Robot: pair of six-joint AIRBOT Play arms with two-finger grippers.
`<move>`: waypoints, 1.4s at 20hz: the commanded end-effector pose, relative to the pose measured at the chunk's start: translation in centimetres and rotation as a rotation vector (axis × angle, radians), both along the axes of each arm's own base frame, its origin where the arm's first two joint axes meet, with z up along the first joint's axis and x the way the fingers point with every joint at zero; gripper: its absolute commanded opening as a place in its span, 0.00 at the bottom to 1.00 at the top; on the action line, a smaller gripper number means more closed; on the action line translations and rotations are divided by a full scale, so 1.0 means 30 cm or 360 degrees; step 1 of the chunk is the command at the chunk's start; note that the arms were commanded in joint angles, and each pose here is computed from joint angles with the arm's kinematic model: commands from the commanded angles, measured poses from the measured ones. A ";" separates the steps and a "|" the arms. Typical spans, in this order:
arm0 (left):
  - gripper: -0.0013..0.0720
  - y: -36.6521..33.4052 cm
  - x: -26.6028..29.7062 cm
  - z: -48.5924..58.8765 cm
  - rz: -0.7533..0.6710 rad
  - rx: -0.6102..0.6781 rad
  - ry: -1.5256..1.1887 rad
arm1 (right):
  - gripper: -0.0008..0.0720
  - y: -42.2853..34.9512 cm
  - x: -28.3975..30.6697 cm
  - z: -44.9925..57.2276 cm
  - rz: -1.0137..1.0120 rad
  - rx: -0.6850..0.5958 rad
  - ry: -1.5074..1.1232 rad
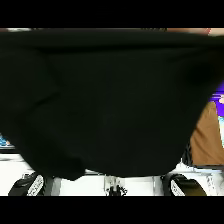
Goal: Fold the shirts.
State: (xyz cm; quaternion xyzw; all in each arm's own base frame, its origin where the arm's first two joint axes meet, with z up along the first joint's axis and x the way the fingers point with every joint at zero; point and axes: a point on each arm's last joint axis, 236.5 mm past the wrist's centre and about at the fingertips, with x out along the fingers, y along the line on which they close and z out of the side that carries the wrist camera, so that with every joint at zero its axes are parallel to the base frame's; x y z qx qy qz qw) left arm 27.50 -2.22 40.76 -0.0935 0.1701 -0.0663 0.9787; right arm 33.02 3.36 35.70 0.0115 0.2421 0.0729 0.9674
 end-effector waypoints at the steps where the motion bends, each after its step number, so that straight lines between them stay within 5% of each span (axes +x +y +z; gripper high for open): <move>1: 0.06 0.026 0.198 -0.408 -0.0106 -0.0109 0.0554 | 0.11 -0.031 0.190 -0.433 -0.0031 -0.0051 0.0609; 4: 0.06 0.003 0.430 -0.734 -0.0196 -0.0161 0.0828 | 0.11 -0.035 0.410 -0.785 -0.0045 -0.0040 0.0856; 10: 0.06 -0.070 0.957 -1.076 -0.0109 -0.0251 0.0701 | 0.11 -0.029 0.805 -1.009 -0.0207 0.0206 0.0515; 14: 0.06 -0.096 1.146 -1.238 -0.0015 -0.0373 0.0600 | 0.11 -0.045 0.894 -1.110 -0.0249 0.0222 0.0440; 19: 0.06 -0.134 1.109 -1.393 -0.0079 -0.0384 0.0800 | 0.11 -0.019 0.799 -1.290 -0.0257 0.0262 0.0783; 24: 0.06 -0.120 0.774 -1.467 -0.0458 -0.0261 0.1431 | 0.11 -0.037 0.524 -1.309 -0.0214 0.0150 0.1304; 28: 0.06 -0.109 0.627 -1.609 -0.0422 -0.0329 0.1775 | 0.11 -0.020 0.411 -1.400 -0.0221 0.0149 0.1546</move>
